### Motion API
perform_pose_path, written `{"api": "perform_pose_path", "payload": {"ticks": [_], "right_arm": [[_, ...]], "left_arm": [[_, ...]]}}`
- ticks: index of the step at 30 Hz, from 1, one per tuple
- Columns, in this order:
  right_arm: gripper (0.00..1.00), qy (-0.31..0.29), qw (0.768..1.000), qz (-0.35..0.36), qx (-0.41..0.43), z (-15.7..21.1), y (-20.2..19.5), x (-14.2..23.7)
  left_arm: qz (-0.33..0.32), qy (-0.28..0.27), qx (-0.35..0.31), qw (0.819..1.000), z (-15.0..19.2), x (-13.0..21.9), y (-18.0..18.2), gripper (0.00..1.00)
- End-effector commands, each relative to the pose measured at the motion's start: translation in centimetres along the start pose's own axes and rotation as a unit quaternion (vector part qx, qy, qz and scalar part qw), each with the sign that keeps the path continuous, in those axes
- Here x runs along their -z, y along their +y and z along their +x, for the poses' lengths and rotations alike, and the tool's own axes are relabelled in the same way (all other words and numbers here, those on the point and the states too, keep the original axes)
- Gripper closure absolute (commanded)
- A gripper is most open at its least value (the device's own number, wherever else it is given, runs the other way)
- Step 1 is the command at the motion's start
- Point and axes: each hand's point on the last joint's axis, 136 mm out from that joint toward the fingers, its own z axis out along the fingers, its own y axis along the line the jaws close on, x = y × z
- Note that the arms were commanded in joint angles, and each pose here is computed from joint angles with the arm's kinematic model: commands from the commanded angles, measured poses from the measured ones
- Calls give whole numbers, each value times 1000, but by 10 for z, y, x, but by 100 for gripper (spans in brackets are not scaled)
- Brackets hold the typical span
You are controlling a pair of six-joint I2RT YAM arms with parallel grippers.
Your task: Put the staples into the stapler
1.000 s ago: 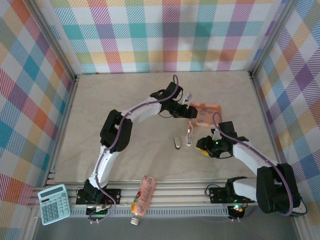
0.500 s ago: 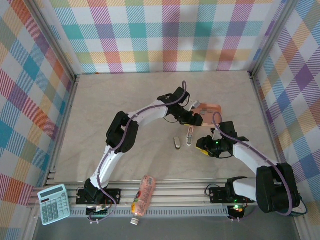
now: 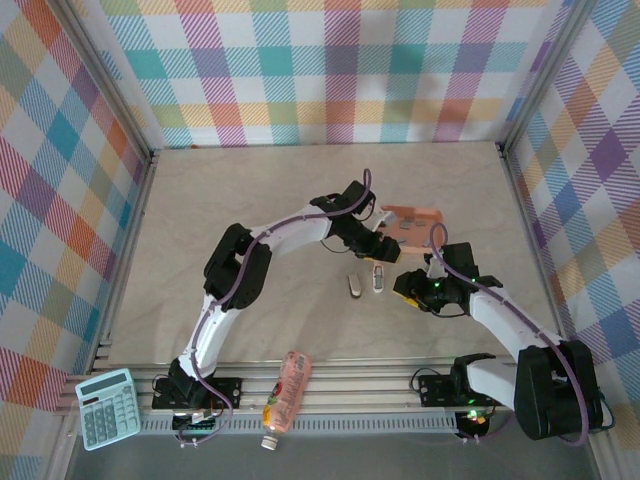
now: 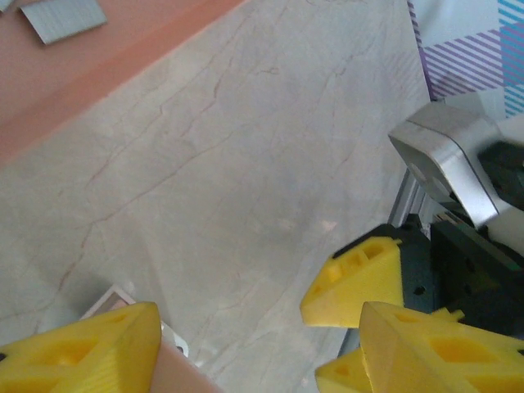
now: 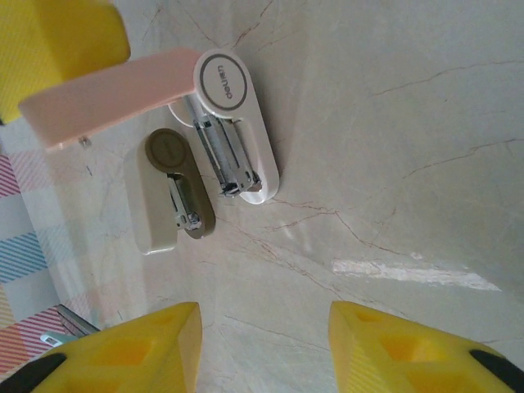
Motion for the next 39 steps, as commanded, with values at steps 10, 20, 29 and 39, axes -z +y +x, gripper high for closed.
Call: {"api": "perform_pose_path", "payload": {"ticks": [10,20,29,39], "right_arm": [[54,0,1000,-23,-1,-4,18,10],[54,4,1000,-23,1,-9,28,11],[59,23,1000,-8,16,-18,38,-5],[63,60,998,32,11,-17,24,-32]], "left_arm": [[2,40,-19,999,35,-6,-17,36],[-36,-31,26,999,14,26,-5,29],[-69,-86,49,993,14,69,12,29],[-83,-100,66,989,22,89,26,29]]}}
